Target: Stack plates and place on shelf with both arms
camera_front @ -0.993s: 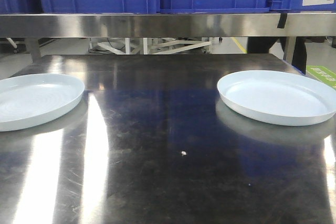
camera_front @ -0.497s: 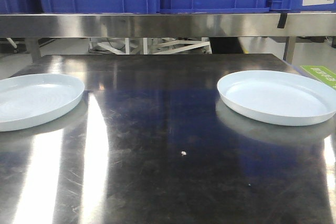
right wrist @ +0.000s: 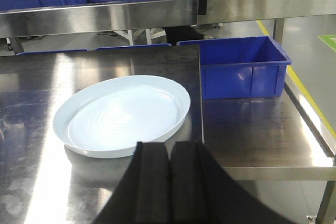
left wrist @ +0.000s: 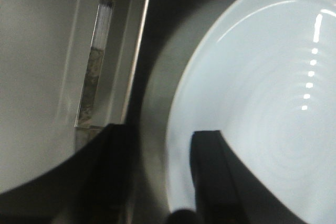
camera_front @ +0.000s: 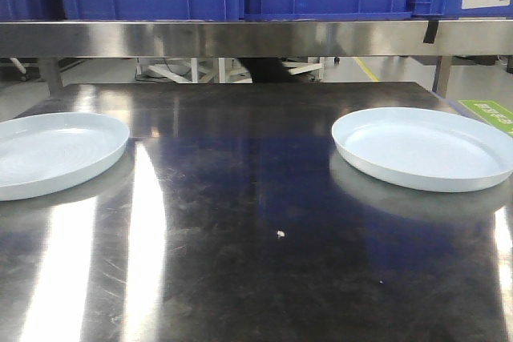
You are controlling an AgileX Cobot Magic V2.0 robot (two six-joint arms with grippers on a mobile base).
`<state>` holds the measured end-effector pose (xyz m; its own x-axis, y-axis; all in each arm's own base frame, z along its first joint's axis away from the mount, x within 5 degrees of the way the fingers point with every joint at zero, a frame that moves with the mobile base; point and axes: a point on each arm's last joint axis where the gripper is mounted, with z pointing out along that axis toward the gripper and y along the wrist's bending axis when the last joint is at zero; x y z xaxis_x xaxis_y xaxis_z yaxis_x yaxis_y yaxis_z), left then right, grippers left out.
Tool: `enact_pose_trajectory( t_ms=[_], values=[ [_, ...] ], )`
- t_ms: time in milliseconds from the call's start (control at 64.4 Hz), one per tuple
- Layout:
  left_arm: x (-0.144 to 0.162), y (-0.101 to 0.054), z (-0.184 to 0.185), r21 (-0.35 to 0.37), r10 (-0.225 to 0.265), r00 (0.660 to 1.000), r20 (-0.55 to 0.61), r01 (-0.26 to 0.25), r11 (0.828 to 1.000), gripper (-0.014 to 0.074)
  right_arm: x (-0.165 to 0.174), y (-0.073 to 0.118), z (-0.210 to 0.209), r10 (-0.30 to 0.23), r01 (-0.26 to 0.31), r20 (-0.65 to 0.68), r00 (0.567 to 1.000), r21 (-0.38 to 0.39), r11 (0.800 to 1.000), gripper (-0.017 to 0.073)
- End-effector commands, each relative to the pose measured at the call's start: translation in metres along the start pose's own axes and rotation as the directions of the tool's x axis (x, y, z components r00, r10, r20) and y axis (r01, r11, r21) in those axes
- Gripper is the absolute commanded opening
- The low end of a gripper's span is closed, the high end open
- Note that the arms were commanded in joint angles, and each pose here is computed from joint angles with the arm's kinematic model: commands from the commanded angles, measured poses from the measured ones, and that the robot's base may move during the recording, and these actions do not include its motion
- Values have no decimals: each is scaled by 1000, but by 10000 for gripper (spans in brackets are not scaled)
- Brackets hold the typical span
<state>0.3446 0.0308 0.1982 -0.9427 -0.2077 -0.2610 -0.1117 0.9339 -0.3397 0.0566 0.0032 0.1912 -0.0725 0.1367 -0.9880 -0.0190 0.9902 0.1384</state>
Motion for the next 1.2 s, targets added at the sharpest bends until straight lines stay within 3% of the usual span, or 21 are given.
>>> enact_pose_trajectory(
  t_ms=[0,310,574,900,1180],
  values=[
    [-7,-16,-11,29,23,998,57,-25,999,330,-8,-1,-2,-19,17,100,995,19,1000,31],
    [-9,-20,-11,31,34,997,62,-36,999,319,-8,-1,-2,-19,17,100,995,19,1000,31],
    [-9,-21,-12,39,36,998,52,-38,999,81,-8,-1,-2,-19,17,100,995,19,1000,31],
    [-8,-24,-18,46,40,998,57,-42,998,83,-8,-1,-2,-19,17,100,995,19,1000,31],
    [-10,-47,-53,161,22,995,95,-37,986,83,-8,-1,-2,-19,17,100,995,19,1000,31]
  ],
)
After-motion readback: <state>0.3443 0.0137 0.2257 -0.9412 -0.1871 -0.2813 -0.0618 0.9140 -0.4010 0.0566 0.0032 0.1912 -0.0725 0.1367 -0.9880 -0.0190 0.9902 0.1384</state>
